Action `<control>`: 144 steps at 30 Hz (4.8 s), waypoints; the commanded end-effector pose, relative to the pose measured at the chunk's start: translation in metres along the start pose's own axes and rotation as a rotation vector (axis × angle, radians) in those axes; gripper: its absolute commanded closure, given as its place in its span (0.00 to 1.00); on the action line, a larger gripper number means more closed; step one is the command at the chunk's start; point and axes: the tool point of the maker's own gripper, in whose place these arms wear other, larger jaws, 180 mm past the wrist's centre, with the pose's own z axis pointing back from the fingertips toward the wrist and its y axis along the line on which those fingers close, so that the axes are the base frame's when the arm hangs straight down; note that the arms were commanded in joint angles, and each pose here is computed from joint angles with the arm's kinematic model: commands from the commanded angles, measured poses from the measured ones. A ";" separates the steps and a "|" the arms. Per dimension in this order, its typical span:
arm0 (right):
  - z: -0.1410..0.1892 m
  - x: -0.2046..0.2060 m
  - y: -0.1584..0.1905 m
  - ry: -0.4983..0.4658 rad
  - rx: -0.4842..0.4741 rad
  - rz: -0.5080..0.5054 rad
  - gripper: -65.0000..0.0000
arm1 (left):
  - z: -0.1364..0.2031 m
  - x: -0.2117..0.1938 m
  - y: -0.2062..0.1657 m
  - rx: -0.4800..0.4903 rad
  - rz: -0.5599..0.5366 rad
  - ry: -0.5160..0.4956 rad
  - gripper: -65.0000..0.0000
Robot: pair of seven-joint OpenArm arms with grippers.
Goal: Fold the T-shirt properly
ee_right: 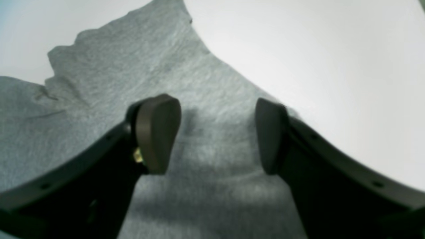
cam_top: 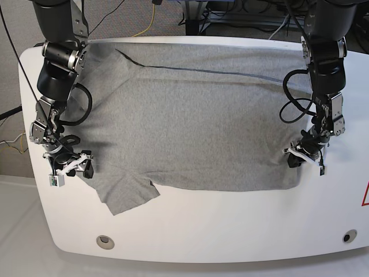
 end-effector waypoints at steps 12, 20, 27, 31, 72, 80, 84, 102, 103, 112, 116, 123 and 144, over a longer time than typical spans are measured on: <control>0.004 0.032 -0.012 -0.115 -0.025 0.035 0.41 | 0.003 0.012 0.006 0.014 -0.028 -0.005 0.98; 0.004 0.024 -0.010 -0.088 -0.021 0.055 0.41 | 0.003 0.013 0.003 0.005 -0.030 -0.008 0.99; 0.004 0.025 -0.010 -0.095 -0.023 0.043 0.45 | 0.002 0.012 0.002 0.004 -0.034 -0.006 0.98; 0.004 0.023 -0.010 -0.092 -0.021 0.040 0.48 | 0.002 0.012 0.002 0.004 -0.034 -0.006 0.98; 0.003 0.007 -0.005 -0.053 -0.003 0.043 0.73 | 0.008 0.021 0.011 0.026 -0.051 -0.041 1.00; 0.002 0.013 -0.003 -0.059 -0.002 0.043 0.69 | 0.007 0.031 0.006 0.011 -0.057 -0.054 1.00; 0.002 0.014 -0.004 -0.059 -0.004 0.047 0.69 | 0.006 0.033 0.004 0.008 -0.059 -0.057 1.00; 0.003 0.019 -0.001 -0.067 -0.005 0.054 0.47 | 0.007 0.040 0.006 0.027 -0.073 -0.048 0.50; 0.003 0.019 -0.002 -0.068 -0.006 0.056 0.46 | 0.007 0.041 0.006 0.027 -0.074 -0.049 0.50; 0.007 0.020 -0.005 -0.070 -0.028 0.071 0.46 | 0.012 0.040 0.011 0.021 -0.052 -0.048 0.50; 0.008 0.019 -0.007 -0.070 -0.041 0.075 0.46 | 0.012 0.039 0.011 0.018 -0.054 -0.043 0.50; 0.008 0.007 -0.007 -0.045 -0.044 0.075 0.47 | 0.012 0.034 0.010 0.007 -0.065 -0.028 0.51; 0.004 0.000 0.003 -0.030 0.001 0.055 0.47 | 0.010 0.027 0.008 0.022 -0.067 -0.003 0.54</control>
